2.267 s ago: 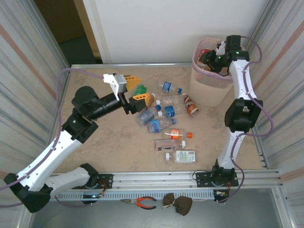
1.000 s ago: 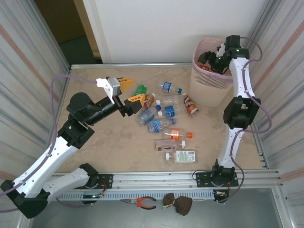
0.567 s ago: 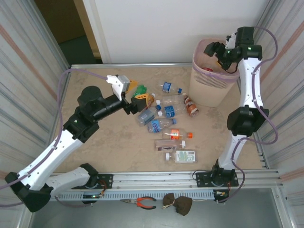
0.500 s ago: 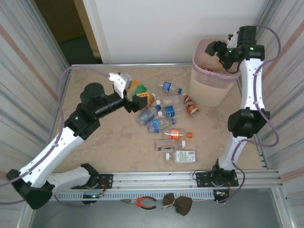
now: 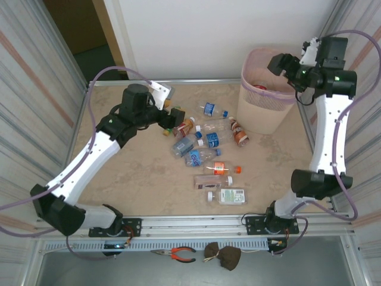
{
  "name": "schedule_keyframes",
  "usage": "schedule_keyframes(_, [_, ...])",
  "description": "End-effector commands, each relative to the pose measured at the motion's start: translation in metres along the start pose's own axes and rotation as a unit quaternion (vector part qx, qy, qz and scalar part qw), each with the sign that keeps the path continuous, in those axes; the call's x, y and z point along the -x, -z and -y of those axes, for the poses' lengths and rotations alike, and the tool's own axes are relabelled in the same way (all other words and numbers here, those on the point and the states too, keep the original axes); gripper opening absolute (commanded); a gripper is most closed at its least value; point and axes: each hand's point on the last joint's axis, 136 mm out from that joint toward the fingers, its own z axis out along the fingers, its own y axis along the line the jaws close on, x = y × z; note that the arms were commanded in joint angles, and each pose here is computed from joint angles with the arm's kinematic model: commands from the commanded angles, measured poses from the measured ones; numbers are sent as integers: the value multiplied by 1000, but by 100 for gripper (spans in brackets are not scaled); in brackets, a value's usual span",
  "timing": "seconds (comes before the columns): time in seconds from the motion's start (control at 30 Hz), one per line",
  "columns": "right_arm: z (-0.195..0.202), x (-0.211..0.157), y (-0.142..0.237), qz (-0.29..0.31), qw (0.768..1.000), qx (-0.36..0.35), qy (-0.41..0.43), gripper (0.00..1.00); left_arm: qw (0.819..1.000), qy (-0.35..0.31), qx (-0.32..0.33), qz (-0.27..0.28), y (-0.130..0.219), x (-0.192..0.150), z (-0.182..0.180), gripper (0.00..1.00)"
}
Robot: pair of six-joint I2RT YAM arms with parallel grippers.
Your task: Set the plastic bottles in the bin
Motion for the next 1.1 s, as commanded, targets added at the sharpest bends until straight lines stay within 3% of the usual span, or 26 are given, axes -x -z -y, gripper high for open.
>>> schedule_keyframes(0.0, [3, -2, 17, 21, 1000, -6, 13, 85, 998, -4, 13, -54, -9, -18, -17, 75])
schedule_keyframes(0.37, [18, -21, 30, 18, 1000, -16, 7, 86, 972, 2, 58, -227, -61, -104, -75, 73])
schedule_keyframes(0.77, [20, -26, 26, 8, 1000, -13, 1, 86, 941, 20, 92, -325, -95, -164, -107, 69])
schedule_keyframes(1.07, [18, -28, 29, 9, 1000, -7, 2, 85, 935, 41, 93, -341, -118, -184, -128, 59])
